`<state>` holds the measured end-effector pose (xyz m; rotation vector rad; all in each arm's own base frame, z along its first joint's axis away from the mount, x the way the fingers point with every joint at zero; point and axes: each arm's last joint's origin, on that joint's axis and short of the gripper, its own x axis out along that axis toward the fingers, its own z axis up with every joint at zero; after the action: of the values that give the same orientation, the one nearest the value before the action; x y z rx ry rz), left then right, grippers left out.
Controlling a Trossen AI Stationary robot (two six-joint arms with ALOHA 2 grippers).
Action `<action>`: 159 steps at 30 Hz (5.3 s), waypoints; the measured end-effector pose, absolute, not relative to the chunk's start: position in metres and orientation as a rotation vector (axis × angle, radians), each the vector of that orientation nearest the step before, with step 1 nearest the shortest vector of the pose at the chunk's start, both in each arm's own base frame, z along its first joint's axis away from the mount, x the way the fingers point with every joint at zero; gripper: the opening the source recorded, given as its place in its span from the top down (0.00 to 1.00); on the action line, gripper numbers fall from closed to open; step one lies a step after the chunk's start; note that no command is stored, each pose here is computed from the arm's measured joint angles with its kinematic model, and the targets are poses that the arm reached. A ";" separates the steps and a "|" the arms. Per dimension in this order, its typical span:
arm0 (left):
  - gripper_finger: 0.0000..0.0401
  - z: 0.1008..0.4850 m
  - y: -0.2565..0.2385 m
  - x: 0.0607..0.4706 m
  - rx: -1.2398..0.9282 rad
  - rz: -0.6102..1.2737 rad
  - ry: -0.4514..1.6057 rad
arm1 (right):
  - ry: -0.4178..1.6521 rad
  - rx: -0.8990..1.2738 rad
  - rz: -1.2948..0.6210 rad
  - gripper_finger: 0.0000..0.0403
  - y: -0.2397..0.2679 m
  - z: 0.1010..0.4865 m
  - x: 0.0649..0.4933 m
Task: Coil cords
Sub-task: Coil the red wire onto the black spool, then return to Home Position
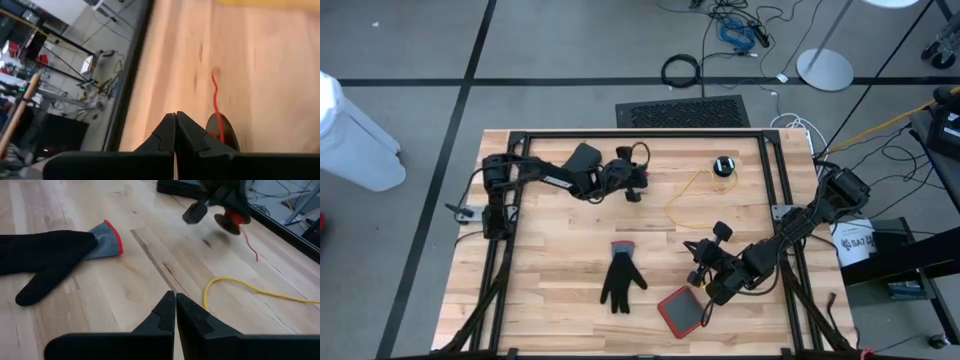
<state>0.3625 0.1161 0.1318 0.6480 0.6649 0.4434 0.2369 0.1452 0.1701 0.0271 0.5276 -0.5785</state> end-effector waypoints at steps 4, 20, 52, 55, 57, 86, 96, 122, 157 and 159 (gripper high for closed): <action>0.99 0.111 0.117 0.366 0.746 0.447 0.722 | 0.527 0.028 -0.576 1.00 0.146 0.170 0.237; 0.69 0.089 0.088 0.378 0.826 0.368 0.693 | 0.540 0.049 -0.539 1.00 0.152 0.170 0.233; 0.60 0.196 -0.013 0.348 0.795 0.311 0.641 | 0.507 -0.164 -0.359 1.00 0.147 0.222 0.213; 0.60 0.218 -0.013 0.335 0.721 0.312 0.625 | 0.449 -0.209 -0.309 1.00 0.136 0.252 0.200; 0.60 0.229 -0.012 0.327 0.667 0.315 0.614 | 0.409 -0.238 -0.278 1.00 0.128 0.270 0.189; 0.60 0.222 -0.014 0.145 0.205 0.423 0.109 | 0.134 -0.289 0.081 1.00 0.025 0.341 0.056; 0.60 0.186 -0.012 0.134 0.110 0.430 0.076 | 0.046 -0.248 0.043 1.00 0.001 0.315 0.028; 0.60 0.197 -0.020 0.129 0.220 0.456 -0.009 | -0.008 -0.203 -0.089 1.00 0.007 0.291 0.041; 0.60 0.202 -0.030 0.124 0.214 0.209 -0.083 | -0.154 -0.217 0.451 1.00 0.035 0.300 0.051; 0.60 0.200 -0.029 0.124 0.211 0.214 -0.089 | -0.159 -0.255 0.411 1.00 0.037 0.293 0.054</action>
<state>0.1236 -0.0290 0.2004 0.2111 -0.0885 0.2137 0.0544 0.0374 0.2928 -0.2550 -0.1592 0.4107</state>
